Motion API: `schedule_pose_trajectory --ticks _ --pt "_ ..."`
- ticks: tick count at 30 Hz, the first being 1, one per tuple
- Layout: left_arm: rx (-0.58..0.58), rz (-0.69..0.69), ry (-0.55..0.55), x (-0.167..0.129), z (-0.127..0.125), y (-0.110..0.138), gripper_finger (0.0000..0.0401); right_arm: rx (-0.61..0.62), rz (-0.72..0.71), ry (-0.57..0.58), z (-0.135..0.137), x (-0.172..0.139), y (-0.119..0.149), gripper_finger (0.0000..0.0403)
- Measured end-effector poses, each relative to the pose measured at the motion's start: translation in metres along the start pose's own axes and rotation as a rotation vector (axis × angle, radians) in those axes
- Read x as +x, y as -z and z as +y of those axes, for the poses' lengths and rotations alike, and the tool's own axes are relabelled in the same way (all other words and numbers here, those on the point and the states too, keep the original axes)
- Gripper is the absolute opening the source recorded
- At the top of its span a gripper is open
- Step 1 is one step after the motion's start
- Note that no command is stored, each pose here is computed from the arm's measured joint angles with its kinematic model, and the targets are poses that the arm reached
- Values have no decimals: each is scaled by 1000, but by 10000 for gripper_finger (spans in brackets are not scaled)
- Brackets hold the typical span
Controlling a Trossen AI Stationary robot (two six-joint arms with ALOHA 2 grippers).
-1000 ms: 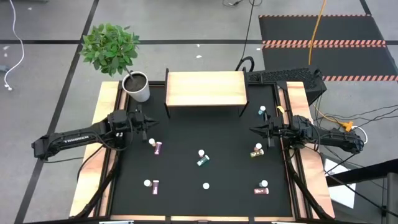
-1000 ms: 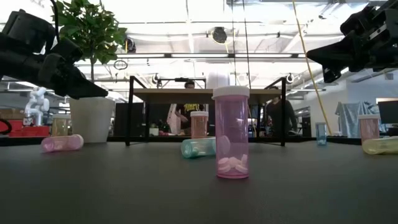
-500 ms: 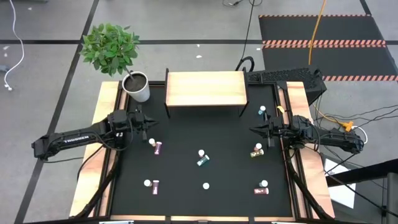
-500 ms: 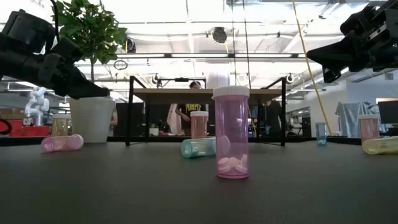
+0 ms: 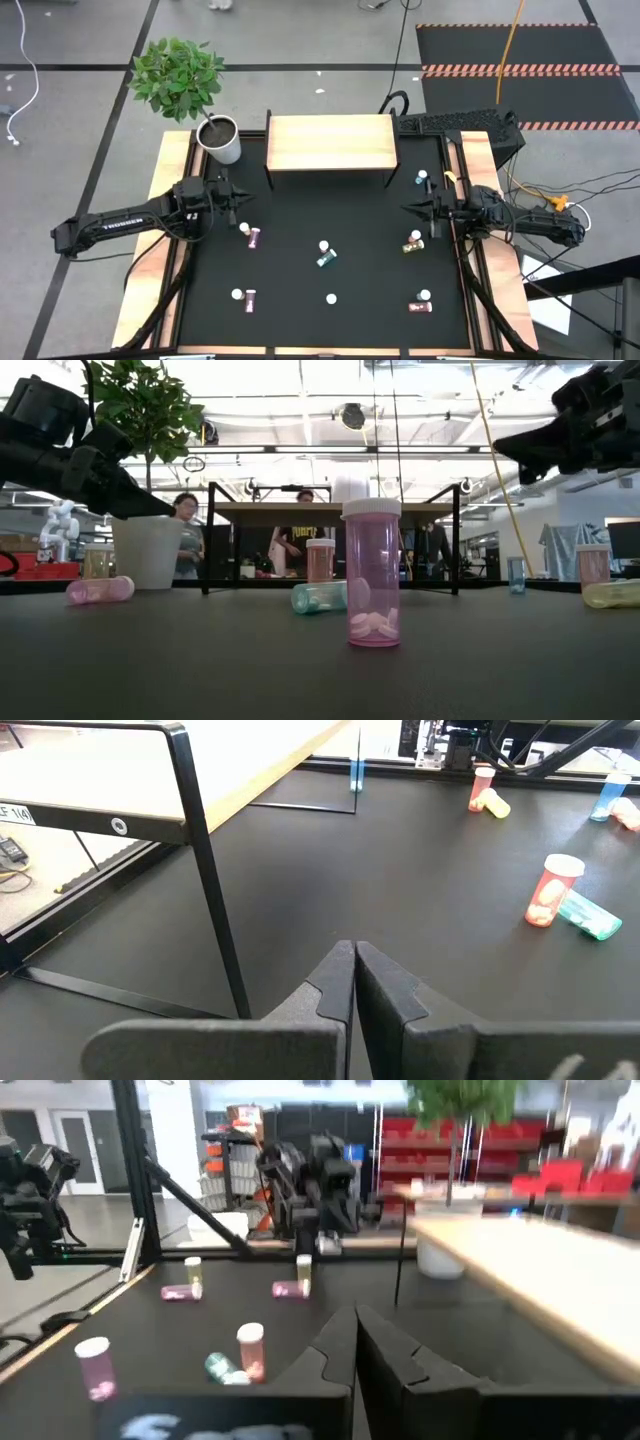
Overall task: Pick and place medicine bottles onto shelf by color
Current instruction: Put the top left yellow pill bottle on the shelf
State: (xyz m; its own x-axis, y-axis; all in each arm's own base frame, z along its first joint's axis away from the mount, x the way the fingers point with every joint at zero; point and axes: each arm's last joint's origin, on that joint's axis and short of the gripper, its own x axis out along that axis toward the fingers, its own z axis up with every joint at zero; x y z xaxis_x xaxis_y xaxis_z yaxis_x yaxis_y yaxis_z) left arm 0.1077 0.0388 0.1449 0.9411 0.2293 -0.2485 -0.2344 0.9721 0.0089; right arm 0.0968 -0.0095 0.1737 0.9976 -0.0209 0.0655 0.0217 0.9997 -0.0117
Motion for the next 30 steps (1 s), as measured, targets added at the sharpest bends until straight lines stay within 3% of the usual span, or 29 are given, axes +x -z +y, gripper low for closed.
schedule_pose_trajectory --ticks 9,16,21,26,30 --pt "0 0 -1 0 0 0 15 144 -78 14 -1 0 -7 0" --pt "3 -2 -3 0 0 0 15 316 -94 290 -9 -1 -5 0" --pt "91 -122 -62 -1 2 -12 15 361 -145 354 -11 -2 -8 0" --pt "103 -221 -70 -3 2 -22 14 409 -152 370 -11 -2 -7 0" --pt "61 -273 -67 -4 2 -26 15 531 -178 373 -11 -3 -7 0"
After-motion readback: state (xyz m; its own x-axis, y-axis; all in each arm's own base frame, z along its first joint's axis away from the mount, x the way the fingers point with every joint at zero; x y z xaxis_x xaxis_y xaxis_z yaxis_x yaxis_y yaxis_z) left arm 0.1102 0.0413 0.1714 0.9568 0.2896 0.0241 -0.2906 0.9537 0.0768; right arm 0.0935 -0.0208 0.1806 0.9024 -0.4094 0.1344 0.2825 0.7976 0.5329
